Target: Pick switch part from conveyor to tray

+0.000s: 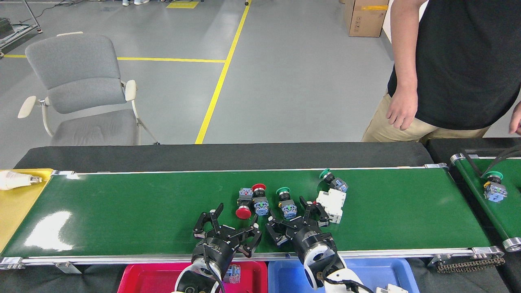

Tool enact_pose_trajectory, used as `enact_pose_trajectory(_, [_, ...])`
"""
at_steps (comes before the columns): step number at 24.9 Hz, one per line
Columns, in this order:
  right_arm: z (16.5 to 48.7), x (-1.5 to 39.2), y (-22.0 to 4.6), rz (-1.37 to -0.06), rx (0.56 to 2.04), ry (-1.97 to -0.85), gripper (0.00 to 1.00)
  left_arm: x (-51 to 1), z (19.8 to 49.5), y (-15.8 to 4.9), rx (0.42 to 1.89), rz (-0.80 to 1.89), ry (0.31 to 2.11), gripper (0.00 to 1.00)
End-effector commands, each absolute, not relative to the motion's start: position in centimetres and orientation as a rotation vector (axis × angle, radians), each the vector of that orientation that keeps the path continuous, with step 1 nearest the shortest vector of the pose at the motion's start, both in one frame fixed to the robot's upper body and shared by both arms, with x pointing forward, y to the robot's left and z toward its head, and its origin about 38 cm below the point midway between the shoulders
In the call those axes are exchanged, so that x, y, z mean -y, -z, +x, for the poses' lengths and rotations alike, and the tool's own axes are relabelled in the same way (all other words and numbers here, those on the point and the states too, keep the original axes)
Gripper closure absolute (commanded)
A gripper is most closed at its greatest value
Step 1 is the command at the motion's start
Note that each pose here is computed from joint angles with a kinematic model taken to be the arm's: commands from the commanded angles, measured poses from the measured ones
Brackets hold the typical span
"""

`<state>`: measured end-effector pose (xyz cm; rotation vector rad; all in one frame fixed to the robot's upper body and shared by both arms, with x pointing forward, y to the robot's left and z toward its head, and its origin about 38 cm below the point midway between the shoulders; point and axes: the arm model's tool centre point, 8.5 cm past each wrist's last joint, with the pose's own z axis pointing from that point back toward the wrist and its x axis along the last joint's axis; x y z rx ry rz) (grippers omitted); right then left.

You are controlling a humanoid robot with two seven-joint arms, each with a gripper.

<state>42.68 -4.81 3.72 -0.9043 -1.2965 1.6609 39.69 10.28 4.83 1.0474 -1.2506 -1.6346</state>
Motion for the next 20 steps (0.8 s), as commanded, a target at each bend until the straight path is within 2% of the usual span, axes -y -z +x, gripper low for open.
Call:
enact_pose_trajectory(1, [43.4,5.0,-4.8,-0.938,1.319,-1.645,0.97,-10.6,40.5,-5.6,1.257,1.073,1.605,0.0])
enact_pose_trajectory(3, [43.4,5.0,-4.9,-0.935,1.326,-1.644,0.98,-11.1,40.8,-5.5,1.244,1.075,1.598,0.01])
enact_pose_trajectory(5, [43.2,5.0,-4.9,-0.935,1.33,-1.641,0.98,-11.7,41.2,-5.4,1.228,1.081,1.583,0.06])
enact_pose_trajectory(6, [43.2,5.0,-5.0,-0.936,1.333,-1.639,0.98,-11.9,41.4,-5.3,1.222,1.085,1.576,0.11])
enact_pose_trajectory(7, [43.1,5.0,-5.2,-0.937,1.341,-1.636,0.98,-12.2,41.6,-5.2,1.21,1.088,1.57,0.2])
enact_pose_trajectory(9, [43.0,5.4,-5.6,-0.949,1.355,-1.63,0.98,-12.5,41.6,-4.8,1.189,1.094,1.562,0.42])
enact_pose_trajectory(12, [42.0,7.2,-6.4,-0.974,1.431,-1.651,0.98,-13.3,41.7,-4.7,1.169,1.102,1.549,0.61])
enact_pose_trajectory(16, [39.3,9.6,-8.1,-0.939,1.556,-1.665,0.98,-13.8,41.7,-4.7,1.173,1.095,1.537,0.8])
enact_pose_trajectory(20, [35.8,11.0,-8.0,-0.906,1.604,-1.714,0.98,-13.9,40.4,-5.5,1.244,1.068,1.535,0.87])
